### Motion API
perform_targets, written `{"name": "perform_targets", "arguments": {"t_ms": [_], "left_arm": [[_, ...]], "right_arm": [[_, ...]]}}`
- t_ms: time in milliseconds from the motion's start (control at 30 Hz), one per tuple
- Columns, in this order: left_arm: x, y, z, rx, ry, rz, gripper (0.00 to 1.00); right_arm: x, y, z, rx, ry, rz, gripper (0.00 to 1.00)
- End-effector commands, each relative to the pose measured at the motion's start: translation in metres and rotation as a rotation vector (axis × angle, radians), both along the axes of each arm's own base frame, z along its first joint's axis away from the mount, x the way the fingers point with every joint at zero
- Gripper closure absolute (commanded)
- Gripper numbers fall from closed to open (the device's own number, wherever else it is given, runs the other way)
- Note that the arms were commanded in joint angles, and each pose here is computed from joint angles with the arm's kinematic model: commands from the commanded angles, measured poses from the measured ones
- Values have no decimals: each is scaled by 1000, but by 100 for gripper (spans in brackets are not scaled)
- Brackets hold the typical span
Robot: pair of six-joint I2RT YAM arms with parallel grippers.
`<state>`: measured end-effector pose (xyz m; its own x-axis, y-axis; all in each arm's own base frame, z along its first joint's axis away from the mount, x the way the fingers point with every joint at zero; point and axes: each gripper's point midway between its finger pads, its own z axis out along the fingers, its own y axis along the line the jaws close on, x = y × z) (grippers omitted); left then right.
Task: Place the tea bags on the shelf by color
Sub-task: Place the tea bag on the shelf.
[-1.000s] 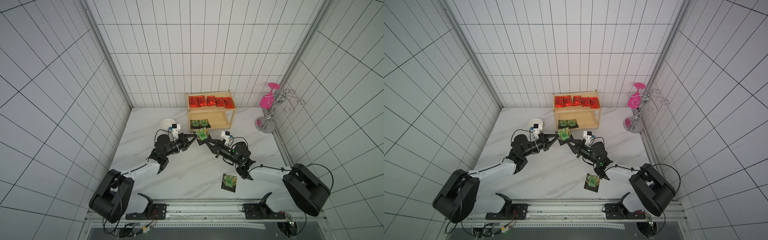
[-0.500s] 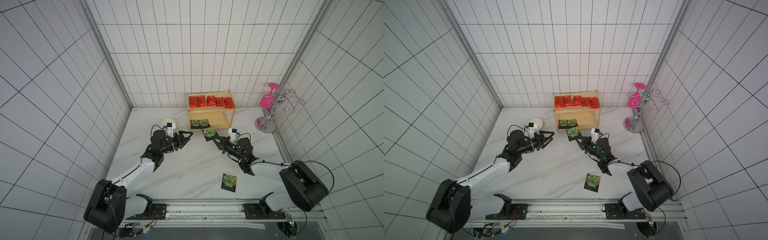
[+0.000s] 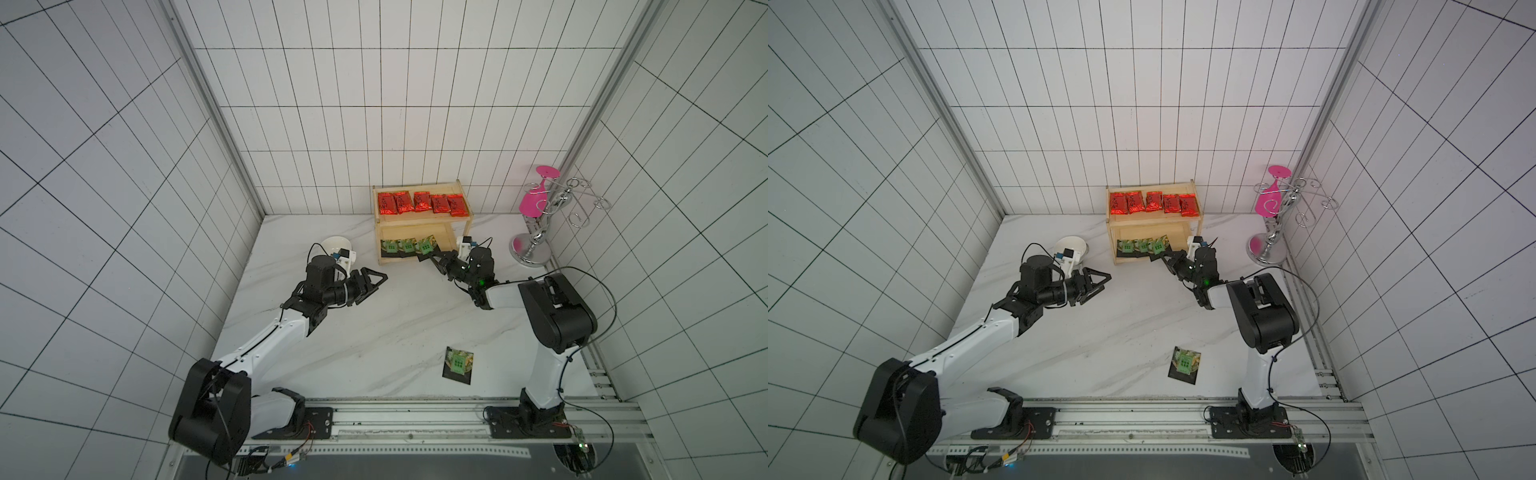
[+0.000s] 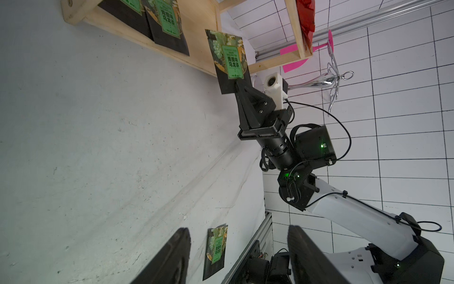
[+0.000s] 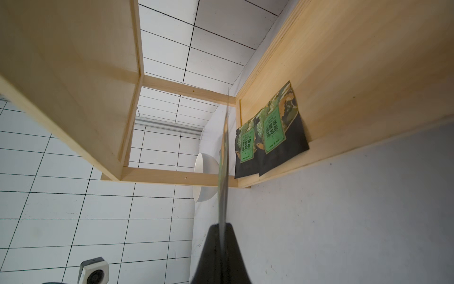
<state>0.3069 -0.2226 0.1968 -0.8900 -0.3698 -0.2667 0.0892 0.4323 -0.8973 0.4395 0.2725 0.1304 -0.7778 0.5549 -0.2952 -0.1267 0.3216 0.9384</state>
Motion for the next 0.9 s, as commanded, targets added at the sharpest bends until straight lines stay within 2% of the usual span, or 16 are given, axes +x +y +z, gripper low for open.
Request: {"name": "perform_targets", "arguments": {"t_ms": [0,400,867], "left_arm": [[1,0,2,23,-24,-16,33],[1,5,1,19,-29,-8,33],[1,8,3,14,-41,0,32]], "right_arm": [[21,-1,0,-16,-23,-32,100],[58,-10,-27,38,57,-129,100],[76,1,-25,168,79,-102,100]]}}
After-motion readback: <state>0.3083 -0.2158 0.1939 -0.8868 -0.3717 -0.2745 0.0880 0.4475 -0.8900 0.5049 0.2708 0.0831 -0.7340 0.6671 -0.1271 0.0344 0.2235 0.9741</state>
